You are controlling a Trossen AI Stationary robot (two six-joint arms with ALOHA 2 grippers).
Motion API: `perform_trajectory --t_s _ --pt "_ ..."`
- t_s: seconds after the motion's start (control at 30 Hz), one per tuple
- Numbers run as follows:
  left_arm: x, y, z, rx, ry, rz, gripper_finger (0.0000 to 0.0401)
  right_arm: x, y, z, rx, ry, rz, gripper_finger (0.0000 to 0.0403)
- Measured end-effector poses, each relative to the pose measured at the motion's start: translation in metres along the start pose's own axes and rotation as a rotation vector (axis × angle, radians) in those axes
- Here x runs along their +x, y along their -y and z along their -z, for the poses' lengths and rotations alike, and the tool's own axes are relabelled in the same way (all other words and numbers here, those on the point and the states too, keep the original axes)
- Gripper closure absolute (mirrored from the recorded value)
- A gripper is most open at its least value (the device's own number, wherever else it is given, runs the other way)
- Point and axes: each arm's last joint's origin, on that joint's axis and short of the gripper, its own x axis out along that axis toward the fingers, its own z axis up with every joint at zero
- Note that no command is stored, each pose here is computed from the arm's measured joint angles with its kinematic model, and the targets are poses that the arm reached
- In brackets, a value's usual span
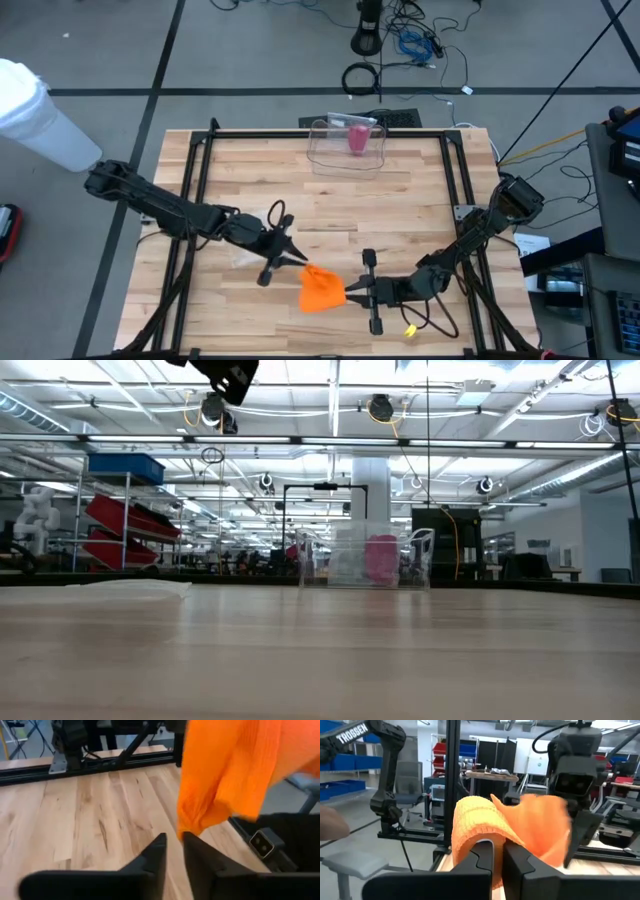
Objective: Roll bandage
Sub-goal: Roll the orange bandage
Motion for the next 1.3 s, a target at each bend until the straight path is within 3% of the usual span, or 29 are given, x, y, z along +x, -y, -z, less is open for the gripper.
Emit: perform_trajectory --t_s 0.27,0.4,0.5,0.63,0.77,0.93,1.3 --pt "-0.001 -0.014 0.008 -0.077 -0.075 -0.076 0.0182 -0.001 0.001 -0.007 0.035 0.023 -0.011 0.0399" --pt "-0.002 -0.015 0.014 -0.045 -0.146 -0.083 0.0131 -0.004 0.005 -0.017 0.019 0.053 0.068 0.0399" --pt "-0.003 -0.015 0.011 0.001 -0.121 -0.086 0.0122 -0.005 0.008 -0.022 -0.001 0.057 0.100 0.0399" --pt "-0.006 -0.015 0.000 0.152 -0.036 -0.126 0.0120 -0.005 0.014 -0.029 -0.018 0.071 0.118 0.0399" --pt "-0.006 -0.013 -0.005 0.286 0.015 -0.089 0.0120 -0.006 0.025 -0.042 -0.038 0.106 0.150 0.0399" --pt "-0.004 -0.014 -0.003 0.293 0.003 -0.112 0.0120 -0.007 0.037 -0.055 -0.054 0.139 0.183 0.0399" --pt "0.011 -0.015 -0.006 0.289 0.109 -0.114 0.0120 0.001 0.055 -0.054 -0.108 0.135 0.240 0.0399"
